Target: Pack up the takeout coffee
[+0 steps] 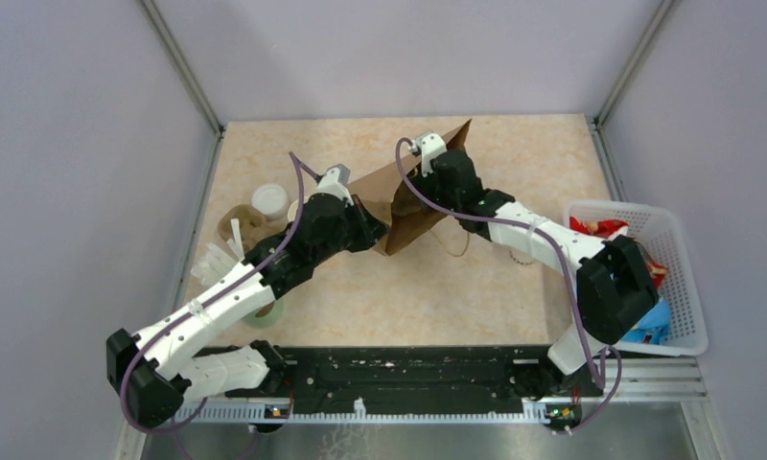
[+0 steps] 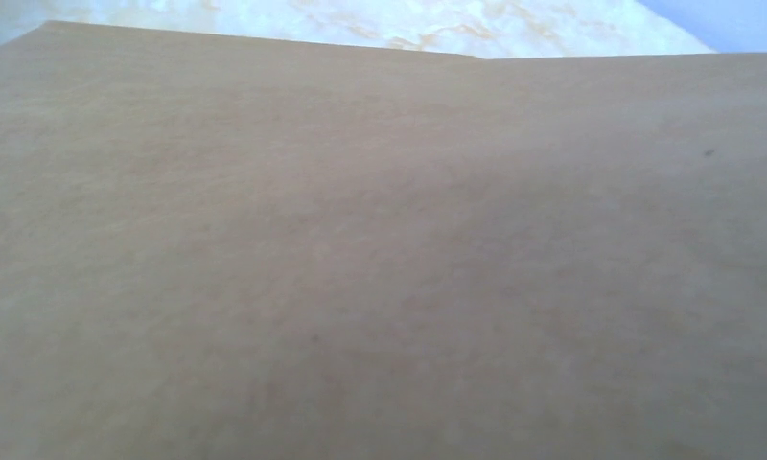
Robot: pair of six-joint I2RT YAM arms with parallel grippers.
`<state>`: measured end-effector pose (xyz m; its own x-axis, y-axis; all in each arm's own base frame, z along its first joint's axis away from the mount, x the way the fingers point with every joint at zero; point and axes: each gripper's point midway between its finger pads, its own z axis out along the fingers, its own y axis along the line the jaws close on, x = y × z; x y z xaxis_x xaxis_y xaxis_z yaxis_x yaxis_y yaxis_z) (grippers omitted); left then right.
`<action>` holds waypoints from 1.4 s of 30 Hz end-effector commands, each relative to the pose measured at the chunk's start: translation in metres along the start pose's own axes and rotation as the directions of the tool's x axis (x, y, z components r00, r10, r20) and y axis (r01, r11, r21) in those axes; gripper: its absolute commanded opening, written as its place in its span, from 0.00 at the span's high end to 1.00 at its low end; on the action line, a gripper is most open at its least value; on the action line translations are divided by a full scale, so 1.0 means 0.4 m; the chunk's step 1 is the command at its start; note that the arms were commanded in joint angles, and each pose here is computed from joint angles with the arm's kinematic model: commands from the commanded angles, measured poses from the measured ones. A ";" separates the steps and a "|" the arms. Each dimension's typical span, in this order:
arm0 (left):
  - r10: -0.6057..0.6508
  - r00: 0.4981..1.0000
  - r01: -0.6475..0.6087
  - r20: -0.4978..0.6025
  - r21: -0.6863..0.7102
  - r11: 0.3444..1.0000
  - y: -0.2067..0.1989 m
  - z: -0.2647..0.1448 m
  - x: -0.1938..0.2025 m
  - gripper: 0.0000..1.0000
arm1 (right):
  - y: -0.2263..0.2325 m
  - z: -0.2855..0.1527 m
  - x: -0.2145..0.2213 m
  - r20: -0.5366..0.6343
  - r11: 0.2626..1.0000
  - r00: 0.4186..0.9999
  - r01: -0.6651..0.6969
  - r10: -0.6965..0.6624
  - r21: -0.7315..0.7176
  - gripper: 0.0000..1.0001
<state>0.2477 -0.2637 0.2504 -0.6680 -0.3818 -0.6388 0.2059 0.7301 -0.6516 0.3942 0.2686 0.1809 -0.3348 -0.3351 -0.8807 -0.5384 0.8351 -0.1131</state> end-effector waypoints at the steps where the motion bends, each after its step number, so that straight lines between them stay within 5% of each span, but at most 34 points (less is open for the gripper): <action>1: -0.015 1.000 0.015 0.023 0.012 1.000 -0.028 -0.014 -0.029 1.00 | -0.048 -0.014 -0.028 0.018 0.980 1.000 0.004 -0.008 0.197 0.53; 7: -0.020 0.999 0.020 0.027 -0.007 1.000 -0.021 -0.013 -0.033 1.00 | -0.062 -0.038 -0.026 -0.006 0.969 1.000 -0.009 0.010 0.247 0.50; 11: -0.025 0.999 0.025 0.026 -0.002 1.000 -0.024 -0.013 -0.033 1.00 | -0.047 0.000 0.001 -0.044 0.973 0.999 0.007 0.003 0.230 0.79; 18: -0.029 0.999 0.030 0.030 -0.006 1.000 -0.023 -0.017 -0.035 1.00 | -0.043 0.053 0.016 -0.098 0.969 0.995 0.011 0.014 0.248 0.79; 24: -0.063 0.996 0.067 0.070 -0.050 0.996 -0.010 -0.022 -0.057 1.00 | -0.016 -0.116 -0.032 -0.112 0.988 0.991 -0.055 0.071 0.144 0.68; 31: -0.088 0.991 0.097 0.101 -0.084 0.992 -0.021 -0.031 -0.093 1.00 | 0.013 -0.301 -0.030 -0.241 0.993 0.964 -0.109 0.115 0.039 0.42; 42: -0.155 0.985 0.158 0.077 -0.040 0.987 -0.071 -0.035 -0.106 1.00 | 0.103 -0.421 -0.046 -0.269 0.936 0.918 -0.331 0.290 -0.118 0.27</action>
<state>0.2576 -0.2561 0.2875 -0.6392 -0.4977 -0.5863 0.0812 0.7144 -0.6950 0.2653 0.2200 0.2438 -0.6528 -0.3068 -0.6926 -0.4889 0.8690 0.0758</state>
